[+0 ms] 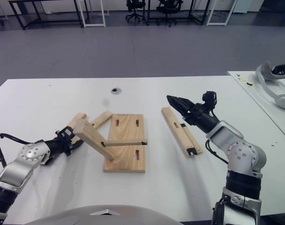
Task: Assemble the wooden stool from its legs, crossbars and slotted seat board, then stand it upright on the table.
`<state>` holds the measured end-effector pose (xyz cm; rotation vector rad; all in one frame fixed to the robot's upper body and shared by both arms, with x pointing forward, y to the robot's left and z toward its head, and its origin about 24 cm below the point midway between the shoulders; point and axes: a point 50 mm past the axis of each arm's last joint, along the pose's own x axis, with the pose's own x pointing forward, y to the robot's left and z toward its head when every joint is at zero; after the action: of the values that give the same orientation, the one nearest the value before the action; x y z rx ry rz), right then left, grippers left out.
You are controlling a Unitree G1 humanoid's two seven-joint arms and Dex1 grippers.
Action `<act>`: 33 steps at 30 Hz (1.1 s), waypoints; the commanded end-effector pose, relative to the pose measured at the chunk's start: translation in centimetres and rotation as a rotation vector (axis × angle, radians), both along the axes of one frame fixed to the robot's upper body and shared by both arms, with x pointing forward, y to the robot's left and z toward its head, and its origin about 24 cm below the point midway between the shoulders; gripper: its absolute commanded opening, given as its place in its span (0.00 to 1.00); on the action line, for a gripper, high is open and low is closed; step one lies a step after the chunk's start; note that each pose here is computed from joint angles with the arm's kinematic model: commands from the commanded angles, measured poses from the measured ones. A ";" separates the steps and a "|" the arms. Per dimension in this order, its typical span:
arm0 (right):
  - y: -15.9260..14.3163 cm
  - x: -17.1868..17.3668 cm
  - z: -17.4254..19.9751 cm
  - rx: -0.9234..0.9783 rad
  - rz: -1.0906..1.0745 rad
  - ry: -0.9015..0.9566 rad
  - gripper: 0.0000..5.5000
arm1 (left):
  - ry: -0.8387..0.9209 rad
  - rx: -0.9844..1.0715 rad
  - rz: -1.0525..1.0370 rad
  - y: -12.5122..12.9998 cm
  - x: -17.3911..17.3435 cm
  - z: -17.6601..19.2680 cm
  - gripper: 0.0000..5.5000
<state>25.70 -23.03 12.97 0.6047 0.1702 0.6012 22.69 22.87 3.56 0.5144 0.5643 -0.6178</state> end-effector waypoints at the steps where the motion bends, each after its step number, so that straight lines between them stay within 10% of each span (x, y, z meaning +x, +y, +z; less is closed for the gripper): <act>1: -0.2 0.3 -0.1 -0.009 -0.046 0.002 0.89 | 0.031 -0.018 0.006 -0.6 0.9 1.6 0.38; 8: 0.3 2.2 2.6 0.018 -0.046 -0.084 0.89 | -0.338 -0.417 -0.077 -2.7 7.2 14.1 0.38; 12: 2.2 3.4 7.7 0.060 0.099 -0.258 0.89 | -0.243 -0.693 -0.320 -4.4 6.9 18.3 0.38; 25: 6.8 3.9 12.1 0.328 0.512 -0.327 0.98 | 0.174 -0.955 -0.693 -7.4 5.0 19.3 0.38; 33: 6.3 3.2 12.8 0.454 0.597 -0.325 0.69 | 0.244 -0.958 -0.739 -7.4 4.5 18.9 0.38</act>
<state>29.19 -16.59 24.99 0.9025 -0.0985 1.2931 27.38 15.41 22.07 -0.3191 0.2369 -1.5408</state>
